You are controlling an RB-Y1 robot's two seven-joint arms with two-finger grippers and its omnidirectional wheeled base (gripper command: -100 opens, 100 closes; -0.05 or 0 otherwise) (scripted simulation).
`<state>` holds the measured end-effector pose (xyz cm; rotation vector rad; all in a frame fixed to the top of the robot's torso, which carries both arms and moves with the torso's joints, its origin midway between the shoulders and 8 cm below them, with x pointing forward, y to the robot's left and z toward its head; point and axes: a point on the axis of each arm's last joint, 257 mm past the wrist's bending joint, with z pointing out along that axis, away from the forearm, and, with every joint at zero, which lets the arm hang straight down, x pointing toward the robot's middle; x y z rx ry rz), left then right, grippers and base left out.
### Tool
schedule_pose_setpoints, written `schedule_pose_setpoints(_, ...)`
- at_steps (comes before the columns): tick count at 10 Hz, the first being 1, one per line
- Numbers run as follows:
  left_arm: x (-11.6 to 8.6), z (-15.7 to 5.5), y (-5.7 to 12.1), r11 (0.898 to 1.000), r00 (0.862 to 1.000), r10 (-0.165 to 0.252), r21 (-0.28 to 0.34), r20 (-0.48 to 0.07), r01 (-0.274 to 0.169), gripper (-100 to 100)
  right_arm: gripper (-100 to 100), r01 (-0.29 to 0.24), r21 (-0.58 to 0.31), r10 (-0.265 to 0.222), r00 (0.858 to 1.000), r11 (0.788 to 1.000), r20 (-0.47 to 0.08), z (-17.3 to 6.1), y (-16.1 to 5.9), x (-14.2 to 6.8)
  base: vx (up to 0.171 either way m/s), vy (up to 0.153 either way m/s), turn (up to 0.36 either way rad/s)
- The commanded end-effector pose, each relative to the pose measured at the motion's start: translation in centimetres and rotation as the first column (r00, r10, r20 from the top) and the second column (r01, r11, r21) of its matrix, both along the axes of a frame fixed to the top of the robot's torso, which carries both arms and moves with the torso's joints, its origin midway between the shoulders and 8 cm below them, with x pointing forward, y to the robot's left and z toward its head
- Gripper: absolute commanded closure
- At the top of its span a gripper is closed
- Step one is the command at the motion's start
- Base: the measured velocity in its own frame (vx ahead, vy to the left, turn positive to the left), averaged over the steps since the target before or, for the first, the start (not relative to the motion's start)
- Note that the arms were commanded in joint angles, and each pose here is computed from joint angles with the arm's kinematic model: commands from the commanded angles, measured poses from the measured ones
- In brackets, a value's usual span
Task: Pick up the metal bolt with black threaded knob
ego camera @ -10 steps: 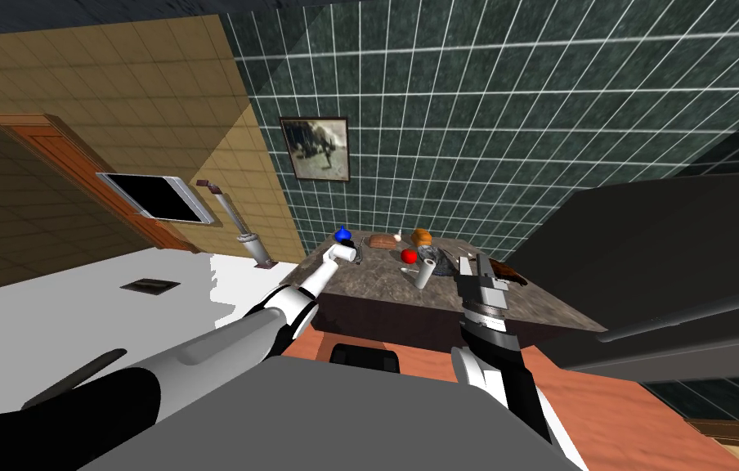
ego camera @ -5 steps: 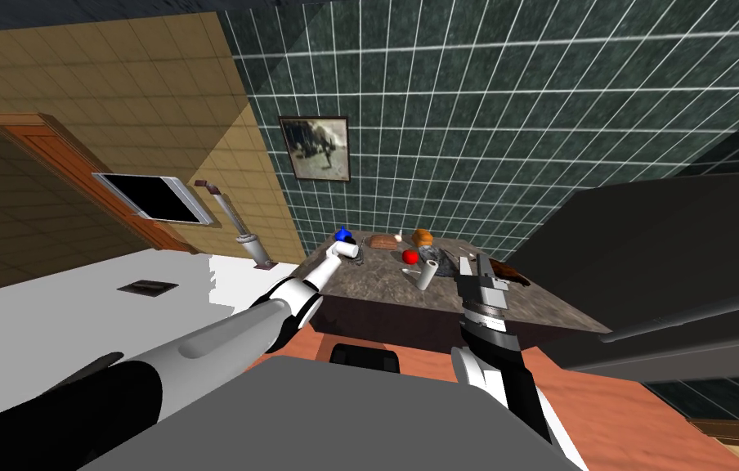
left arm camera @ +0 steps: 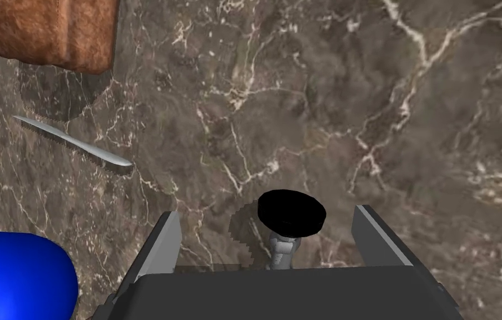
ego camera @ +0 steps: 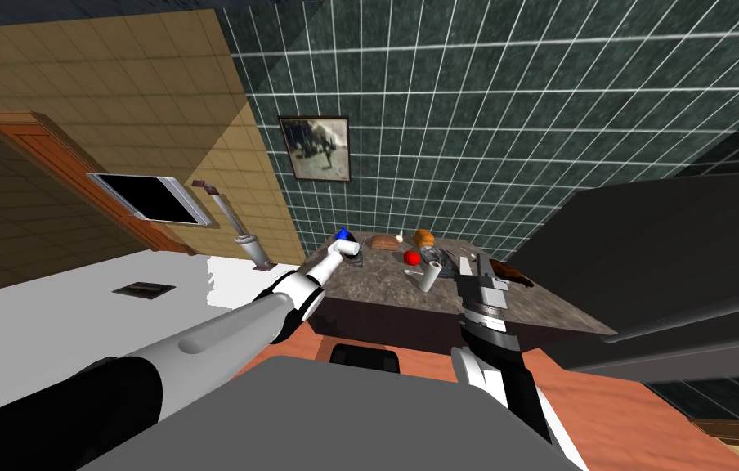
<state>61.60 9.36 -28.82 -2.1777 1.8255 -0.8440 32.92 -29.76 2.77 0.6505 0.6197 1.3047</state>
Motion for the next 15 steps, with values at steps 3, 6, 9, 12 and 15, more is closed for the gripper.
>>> schedule_pose_setpoints(3, -1.5, -1.1, 0.6, 1.0, 0.995, 0.014, 0.014, -0.102, -0.013, -100, 0, 0.0, 0.0, 0.0, 1.0, 1.0, 0.0, 0.0, 0.0, 0.0, 0.047, 0.041, -0.012)
schedule_pose_setpoints(6, -3.2, -2.6, 1.7, 0.999, 0.979, 0.036, 0.028, -0.2, -0.031, -100, 0, 0.0, 0.0, 0.0, 1.0, 1.0, 0.0, 0.0, 0.0, 0.0, 0.049, 0.033, -0.013)
schedule_pose_setpoints(9, -3.3, -3.1, 0.5, 0.999, 0.983, 0.037, 0.027, -0.179, -0.033, -100, 0, 0.0, 0.0, 0.0, 1.0, 1.0, 0.0, 0.0, 0.0, 0.0, 0.022, 0.02, -0.014)
schedule_pose_setpoints(12, -4.0, -4.4, -1.1, 0.999, 0.983, 0.044, 0.026, -0.178, -0.04, -100, 0, 0.0, 0.0, 0.0, 1.0, 1.0, 0.0, 0.0, 0.0, 0.0, 0.047, 0.067, -0.033)
schedule_pose_setpoints(15, -3.9, -4.3, -0.8, 0.999, 0.982, 0.043, 0.027, -0.181, -0.039, 100, 0, 0.0, 0.0, 0.0, 1.0, 1.0, 0.0, 0.0, 0.0, 0.0, -0.002, 0.002, -0.004)
